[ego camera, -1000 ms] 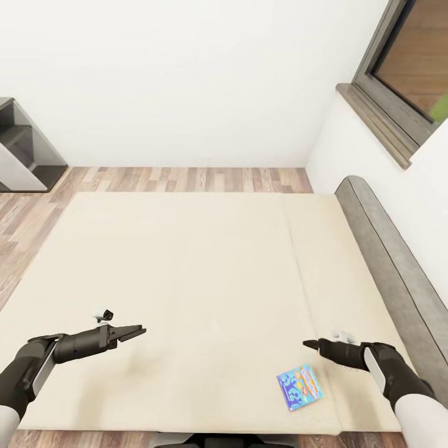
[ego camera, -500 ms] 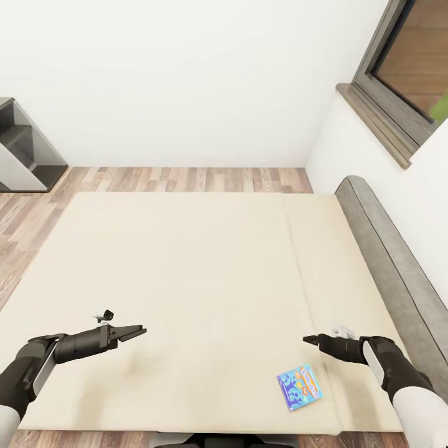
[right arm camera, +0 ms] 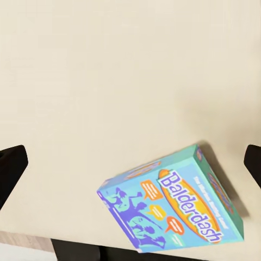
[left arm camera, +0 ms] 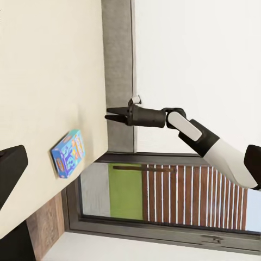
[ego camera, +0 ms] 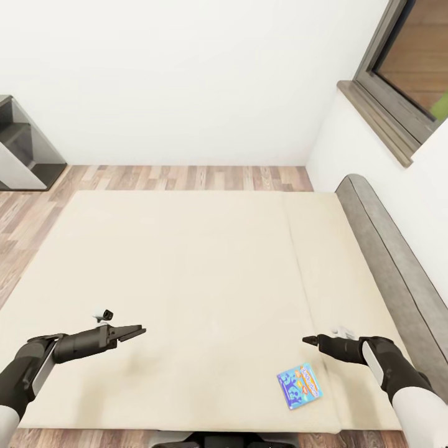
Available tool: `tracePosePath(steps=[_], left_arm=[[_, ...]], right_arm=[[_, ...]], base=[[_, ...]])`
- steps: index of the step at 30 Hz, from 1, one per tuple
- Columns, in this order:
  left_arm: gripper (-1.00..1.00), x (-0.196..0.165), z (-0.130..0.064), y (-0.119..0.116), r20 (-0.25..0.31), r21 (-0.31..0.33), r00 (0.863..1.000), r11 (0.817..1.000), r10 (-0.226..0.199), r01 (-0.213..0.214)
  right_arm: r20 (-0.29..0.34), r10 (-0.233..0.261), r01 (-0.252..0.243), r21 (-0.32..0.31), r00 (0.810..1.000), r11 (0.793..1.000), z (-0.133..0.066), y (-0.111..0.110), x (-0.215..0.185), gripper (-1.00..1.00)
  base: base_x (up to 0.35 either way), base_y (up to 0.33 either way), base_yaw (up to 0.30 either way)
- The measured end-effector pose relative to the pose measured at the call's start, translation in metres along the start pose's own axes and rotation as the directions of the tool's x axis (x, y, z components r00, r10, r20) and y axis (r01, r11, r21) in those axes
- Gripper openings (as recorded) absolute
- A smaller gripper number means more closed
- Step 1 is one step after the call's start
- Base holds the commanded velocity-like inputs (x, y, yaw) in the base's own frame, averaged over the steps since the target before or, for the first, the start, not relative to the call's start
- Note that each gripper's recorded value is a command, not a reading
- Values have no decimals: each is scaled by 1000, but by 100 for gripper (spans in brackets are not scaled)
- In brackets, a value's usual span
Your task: Put all the toys in the child's room - the three board games (two on the bed and one on the table), the two jigsaw puzzles on the table, and the tennis ball on the table - inside the toy box on the table in the child's room.
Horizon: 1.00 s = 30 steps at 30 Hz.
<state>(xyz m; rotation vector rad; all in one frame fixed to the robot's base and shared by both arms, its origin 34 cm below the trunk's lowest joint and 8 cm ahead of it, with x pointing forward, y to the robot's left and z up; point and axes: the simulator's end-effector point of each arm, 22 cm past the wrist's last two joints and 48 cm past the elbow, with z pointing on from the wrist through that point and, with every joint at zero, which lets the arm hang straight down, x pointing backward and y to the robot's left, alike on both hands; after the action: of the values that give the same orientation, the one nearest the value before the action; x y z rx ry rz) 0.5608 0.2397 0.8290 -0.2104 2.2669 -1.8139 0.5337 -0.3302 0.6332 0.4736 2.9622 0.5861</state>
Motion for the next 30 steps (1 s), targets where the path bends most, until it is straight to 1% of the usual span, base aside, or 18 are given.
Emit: tracePosePath(steps=[5, 8, 9, 12, 13, 15, 18, 22, 30], left_arm=[[100, 0, 0, 2, 0, 0, 1000, 1000, -2, 2], [100, -1, 1, 1, -2, 3, 1000, 1000, 8, -8], [100, -3, 2, -3, -5, 6, 1000, 1000, 24, -24], [100, -3, 4, -8, -14, 12, 999, 999, 48, -47], [100, -2, 5, -10, -18, 13, 998, 998, 53, -53], [100, 5, 7, -18, -35, 21, 996, 997, 80, -79], [100, 9, 8, -25, -43, 31, 995, 995, 93, -92], [100, 12, 9, -31, -43, 46, 995, 995, 90, -88], [100, 16, 11, -30, -46, 52, 996, 995, 82, -79]], right_arm=[[-12, 6, -6, 2, 1000, 1000, 3, -2, 5, 100], [-22, 7, -7, 4, 1000, 1000, 6, -4, 9, 100], [-28, 3, -3, 5, 1000, 1000, 7, -4, 11, 100], [-43, -7, 7, 8, 999, 1000, 10, -4, 15, 100], [-48, -10, 11, 9, 999, 1000, 10, -4, 17, 100], [-66, -27, 28, 12, 997, 1000, 13, -3, 22, 100], [-79, -36, 37, 14, 996, 999, 16, -3, 26, 100], [-91, -42, 43, 16, 995, 999, 19, -4, 30, 100], [-105, -40, 42, 20, 994, 999, 23, -7, 35, 100]], base=[[0, 0, 0], [0, 0, 0], [0, 0, 0], [0, 0, 0], [0, 0, 0], [0, 0, 0], [0, 0, 0], [0, 0, 0], [0, 0, 0]])
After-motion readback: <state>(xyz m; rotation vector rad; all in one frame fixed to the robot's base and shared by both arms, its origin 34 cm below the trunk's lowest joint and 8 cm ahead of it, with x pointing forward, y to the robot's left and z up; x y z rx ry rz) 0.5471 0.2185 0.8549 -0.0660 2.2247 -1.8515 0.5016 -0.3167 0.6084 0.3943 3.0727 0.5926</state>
